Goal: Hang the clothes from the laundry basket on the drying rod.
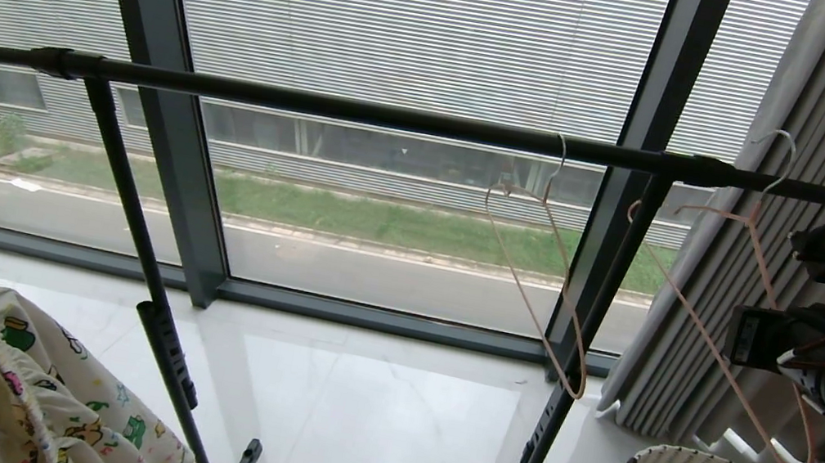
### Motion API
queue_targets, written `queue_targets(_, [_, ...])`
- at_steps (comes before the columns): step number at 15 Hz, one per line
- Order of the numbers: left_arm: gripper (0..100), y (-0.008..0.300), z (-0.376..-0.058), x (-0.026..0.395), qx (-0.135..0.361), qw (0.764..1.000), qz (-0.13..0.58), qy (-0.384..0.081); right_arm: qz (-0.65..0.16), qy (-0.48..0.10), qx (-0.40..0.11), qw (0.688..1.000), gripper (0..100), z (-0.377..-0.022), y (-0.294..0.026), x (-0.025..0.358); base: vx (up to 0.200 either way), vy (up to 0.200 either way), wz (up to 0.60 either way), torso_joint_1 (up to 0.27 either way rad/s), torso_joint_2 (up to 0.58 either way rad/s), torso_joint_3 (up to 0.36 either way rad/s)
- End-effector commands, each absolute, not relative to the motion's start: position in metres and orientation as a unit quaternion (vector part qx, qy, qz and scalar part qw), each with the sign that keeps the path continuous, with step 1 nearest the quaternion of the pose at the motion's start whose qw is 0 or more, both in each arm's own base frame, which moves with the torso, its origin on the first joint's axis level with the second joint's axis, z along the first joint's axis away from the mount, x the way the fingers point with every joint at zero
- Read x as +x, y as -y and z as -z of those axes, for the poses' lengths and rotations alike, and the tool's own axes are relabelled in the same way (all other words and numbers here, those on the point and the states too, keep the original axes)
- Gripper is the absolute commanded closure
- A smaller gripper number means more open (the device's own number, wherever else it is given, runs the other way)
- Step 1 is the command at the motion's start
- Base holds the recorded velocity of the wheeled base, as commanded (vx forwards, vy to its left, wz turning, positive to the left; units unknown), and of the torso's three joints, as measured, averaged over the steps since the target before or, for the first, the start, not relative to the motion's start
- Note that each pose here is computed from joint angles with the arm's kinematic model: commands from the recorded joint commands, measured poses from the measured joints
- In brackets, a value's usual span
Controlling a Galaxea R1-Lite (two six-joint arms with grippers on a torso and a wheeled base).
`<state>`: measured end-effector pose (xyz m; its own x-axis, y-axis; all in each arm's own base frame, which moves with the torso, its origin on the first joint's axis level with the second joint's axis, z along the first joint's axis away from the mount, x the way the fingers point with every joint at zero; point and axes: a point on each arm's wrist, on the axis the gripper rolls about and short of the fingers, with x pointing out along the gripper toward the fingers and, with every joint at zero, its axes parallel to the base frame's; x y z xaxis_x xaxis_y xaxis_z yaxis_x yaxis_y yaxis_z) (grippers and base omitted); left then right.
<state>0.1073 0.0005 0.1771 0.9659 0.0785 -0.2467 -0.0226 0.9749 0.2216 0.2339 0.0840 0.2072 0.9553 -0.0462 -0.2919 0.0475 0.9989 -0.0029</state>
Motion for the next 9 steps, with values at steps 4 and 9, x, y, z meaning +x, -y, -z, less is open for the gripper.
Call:
queue_targets(4, [100, 0.0, -0.176, 0.107, 0.109, 0.985, -0.025, -0.13, 0.011, -0.146, -0.002, 0.989, 100, -0.205, -0.083, 0.213, -0.2, 0.0, 0.0, -0.004, 0.0, 0.001])
queue_targets(9, [100, 0.0, -0.176, 0.107, 0.109, 0.985, -0.026, -0.13, -0.007, -0.145, -0.005, 0.989, 100, -0.206, -0.09, 0.208, -0.2, 0.0, 0.0, 0.003, 0.0, 0.002])
